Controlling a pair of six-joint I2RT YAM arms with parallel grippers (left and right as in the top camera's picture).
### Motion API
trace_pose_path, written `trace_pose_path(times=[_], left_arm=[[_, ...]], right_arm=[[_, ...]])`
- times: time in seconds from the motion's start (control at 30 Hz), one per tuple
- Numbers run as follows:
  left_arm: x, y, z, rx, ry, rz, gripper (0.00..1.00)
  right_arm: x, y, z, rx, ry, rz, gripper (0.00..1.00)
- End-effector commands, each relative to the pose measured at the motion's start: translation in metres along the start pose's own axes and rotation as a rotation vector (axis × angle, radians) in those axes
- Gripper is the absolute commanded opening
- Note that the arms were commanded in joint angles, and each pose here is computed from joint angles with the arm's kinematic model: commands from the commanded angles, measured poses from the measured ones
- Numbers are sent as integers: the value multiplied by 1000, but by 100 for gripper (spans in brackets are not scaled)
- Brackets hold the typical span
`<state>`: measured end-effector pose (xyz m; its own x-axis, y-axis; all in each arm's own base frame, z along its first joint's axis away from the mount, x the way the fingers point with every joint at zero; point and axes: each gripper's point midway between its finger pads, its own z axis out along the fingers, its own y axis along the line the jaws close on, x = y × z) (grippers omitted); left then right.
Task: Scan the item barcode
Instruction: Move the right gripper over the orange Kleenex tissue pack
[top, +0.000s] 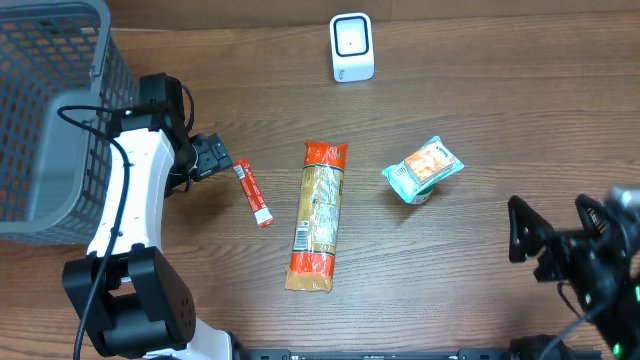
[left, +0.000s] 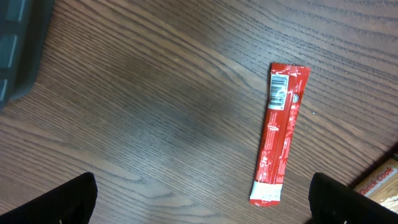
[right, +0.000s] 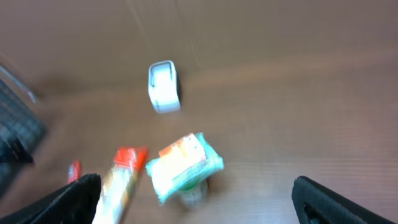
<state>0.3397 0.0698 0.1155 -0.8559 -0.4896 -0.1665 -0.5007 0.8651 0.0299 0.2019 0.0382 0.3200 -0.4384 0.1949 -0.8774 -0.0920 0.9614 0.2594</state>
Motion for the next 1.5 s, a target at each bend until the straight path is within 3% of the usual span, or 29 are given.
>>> trace_pose_path(times=[0.0, 0.3, 0.37, 0.43, 0.6, 0.8, 1.03, 1.47], left_arm=[[-4, 0, -6, 2, -23, 5, 100], [-4, 0, -6, 2, -23, 5, 100], [-4, 0, -6, 2, -23, 5, 100], [-4, 0, -6, 2, -23, 5, 100], [-4, 0, -6, 2, -23, 5, 100], [-4, 0, -6, 2, -23, 5, 100], [-4, 0, -6, 2, -23, 5, 100], [-4, 0, -6, 2, -23, 5, 100]], right_arm=[[-3, -3, 19, 39, 140, -6, 100], [39, 19, 89, -95, 542, 96, 99], [52, 17, 106, -72, 619, 187, 78], [61, 13, 120, -34, 670, 264, 72], [73, 8, 153, 24, 719, 417, 71], [91, 5, 177, 78, 785, 561, 49], [112, 2, 197, 98, 823, 646, 38], [129, 8, 209, 56, 813, 680, 37]])
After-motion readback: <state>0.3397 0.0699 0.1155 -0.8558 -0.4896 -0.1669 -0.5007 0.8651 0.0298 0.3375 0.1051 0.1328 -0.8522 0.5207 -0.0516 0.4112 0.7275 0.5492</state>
